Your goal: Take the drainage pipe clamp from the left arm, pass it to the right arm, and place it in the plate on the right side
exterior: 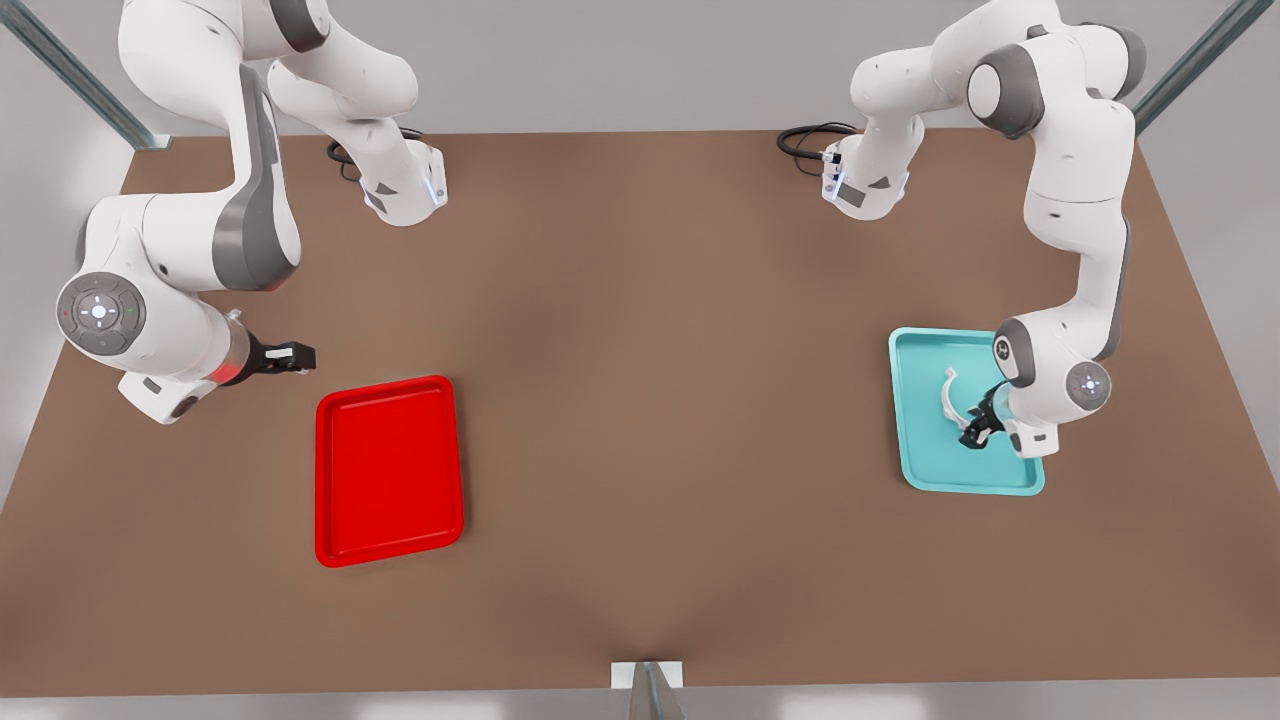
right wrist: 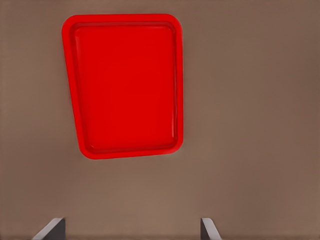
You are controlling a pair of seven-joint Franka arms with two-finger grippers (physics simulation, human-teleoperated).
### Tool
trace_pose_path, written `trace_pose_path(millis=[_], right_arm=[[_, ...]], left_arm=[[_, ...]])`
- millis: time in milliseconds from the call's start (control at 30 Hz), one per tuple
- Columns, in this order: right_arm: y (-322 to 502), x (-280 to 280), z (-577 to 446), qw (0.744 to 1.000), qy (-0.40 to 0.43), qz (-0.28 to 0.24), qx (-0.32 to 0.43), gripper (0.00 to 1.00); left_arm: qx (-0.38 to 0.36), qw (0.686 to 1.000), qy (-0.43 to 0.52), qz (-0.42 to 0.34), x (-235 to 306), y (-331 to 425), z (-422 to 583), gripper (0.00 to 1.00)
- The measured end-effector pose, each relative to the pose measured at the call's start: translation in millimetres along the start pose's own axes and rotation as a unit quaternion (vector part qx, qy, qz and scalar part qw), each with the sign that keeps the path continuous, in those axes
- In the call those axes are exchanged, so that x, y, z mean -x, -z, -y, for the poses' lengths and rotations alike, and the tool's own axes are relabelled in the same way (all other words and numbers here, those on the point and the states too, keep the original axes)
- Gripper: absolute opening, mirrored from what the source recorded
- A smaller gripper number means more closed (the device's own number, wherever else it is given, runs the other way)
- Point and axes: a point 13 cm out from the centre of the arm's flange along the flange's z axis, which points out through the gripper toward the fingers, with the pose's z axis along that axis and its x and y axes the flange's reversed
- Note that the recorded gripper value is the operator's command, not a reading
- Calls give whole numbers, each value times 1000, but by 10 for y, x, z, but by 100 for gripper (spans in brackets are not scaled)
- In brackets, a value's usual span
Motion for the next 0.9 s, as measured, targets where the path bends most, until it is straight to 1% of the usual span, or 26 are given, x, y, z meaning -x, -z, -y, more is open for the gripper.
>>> trace_pose_path(millis=[333, 367, 467, 533, 633, 733, 833, 900], right_arm=[[14, 2, -68, 1000, 5, 1, -1, 100], [11, 9, -94, 1000, 7, 1, -1, 100], [3, 74, -468, 999, 37, 2, -3, 100], [-45, 124, -848, 998, 65, 2, -1, 100], [-226, 200, -1602, 994, 112, -1, 17, 100], [-425, 201, -2453, 988, 149, 5, 30, 100], [-596, 187, -3174, 986, 162, 20, 37, 100], [-673, 202, -3458, 986, 156, 32, 42, 100]], left_arm=[[-11, 1000, 9, 8, -17, 154, 103, 21], [-16, 1000, 5, 12, -38, 240, 162, 21], [-44, 998, -33, 38, -314, 860, 577, 21], [-55, 995, -72, 48, -694, 1202, 899, 21], [-62, 987, -138, 50, -1433, 1522, 1537, 21], [-73, 976, -199, 53, -2479, 1854, 2471, 21], [-68, 974, -210, 45, -3369, 1779, 3099, 21], [-64, 980, -184, 40, -3673, 1691, 3299, 21]])
